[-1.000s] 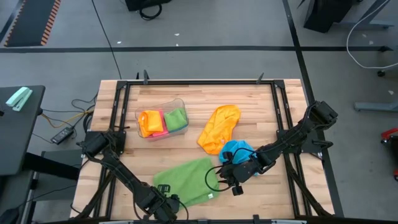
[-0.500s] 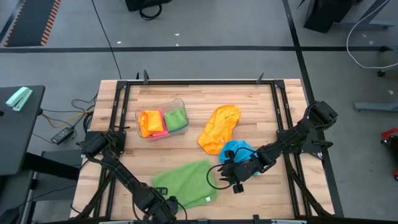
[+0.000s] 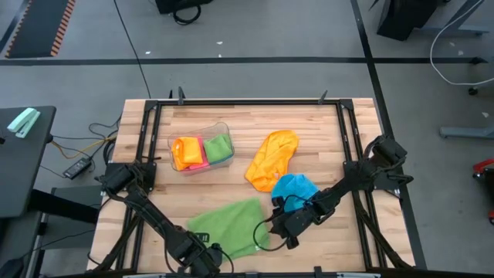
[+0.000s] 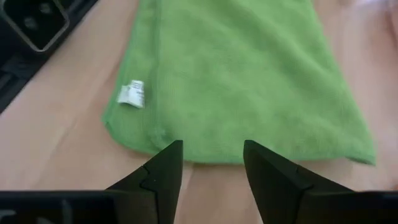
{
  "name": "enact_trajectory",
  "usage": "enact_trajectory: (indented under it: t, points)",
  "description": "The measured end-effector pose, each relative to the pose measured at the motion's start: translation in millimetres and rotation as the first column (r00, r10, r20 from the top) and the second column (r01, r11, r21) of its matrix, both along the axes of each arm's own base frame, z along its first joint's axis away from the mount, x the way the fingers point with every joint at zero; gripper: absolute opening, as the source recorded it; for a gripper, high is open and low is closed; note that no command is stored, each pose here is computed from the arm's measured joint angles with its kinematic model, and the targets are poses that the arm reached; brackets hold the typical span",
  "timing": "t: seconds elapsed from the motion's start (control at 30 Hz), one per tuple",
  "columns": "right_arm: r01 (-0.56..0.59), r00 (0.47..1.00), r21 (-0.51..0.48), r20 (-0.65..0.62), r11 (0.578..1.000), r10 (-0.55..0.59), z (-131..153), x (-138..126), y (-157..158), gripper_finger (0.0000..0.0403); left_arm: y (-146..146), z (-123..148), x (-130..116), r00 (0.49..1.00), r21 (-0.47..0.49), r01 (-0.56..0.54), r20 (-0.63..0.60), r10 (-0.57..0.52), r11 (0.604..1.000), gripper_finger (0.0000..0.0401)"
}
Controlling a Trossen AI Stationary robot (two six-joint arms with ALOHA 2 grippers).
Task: Fold microfiber towels
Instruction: Fold the green microfiber towel
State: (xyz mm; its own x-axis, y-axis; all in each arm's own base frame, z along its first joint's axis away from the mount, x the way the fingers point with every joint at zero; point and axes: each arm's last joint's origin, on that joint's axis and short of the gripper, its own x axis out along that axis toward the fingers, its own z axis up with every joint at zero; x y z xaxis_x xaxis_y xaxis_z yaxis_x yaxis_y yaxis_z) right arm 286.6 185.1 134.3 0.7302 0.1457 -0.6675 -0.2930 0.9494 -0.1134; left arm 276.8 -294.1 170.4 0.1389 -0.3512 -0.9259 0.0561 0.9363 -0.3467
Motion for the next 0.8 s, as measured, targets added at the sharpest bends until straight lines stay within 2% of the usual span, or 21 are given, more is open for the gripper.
enact_trajectory:
  t: [0.33, 0.6, 0.7, 0.8]
  points:
    - [0.061, 0.998, 0.008, 0.025, 0.998, -0.061, 4.3, 13.3, -10.7, 0.0227, -0.1, 0.9, 3.1, 1.000, -0.017, 0.002, 0.020, -0.002, 1.000, 0.0134]
    - [-0.015, 0.996, 0.072, 0.084, 0.997, 0.009, 8.6, 16.8, -3.1, 0.0240, 8.6, 6.2, 13.4, 0.998, -0.030, 0.014, 0.061, -0.012, 0.999, 0.0172]
    - [-0.034, 0.997, 0.058, 0.067, 0.998, 0.030, 0.4, 15.4, 1.6, 0.0240, 12.3, 5.8, 16.2, 0.996, -0.002, 0.041, 0.085, -0.040, 0.999, 0.0177]
    - [-0.053, 0.996, 0.046, 0.080, 0.998, 0.049, -7.4, 17.0, 5.1, 0.0240, 20.5, 4.3, 19.5, 0.994, 0.066, 0.032, 0.099, -0.038, 0.997, 0.0177]
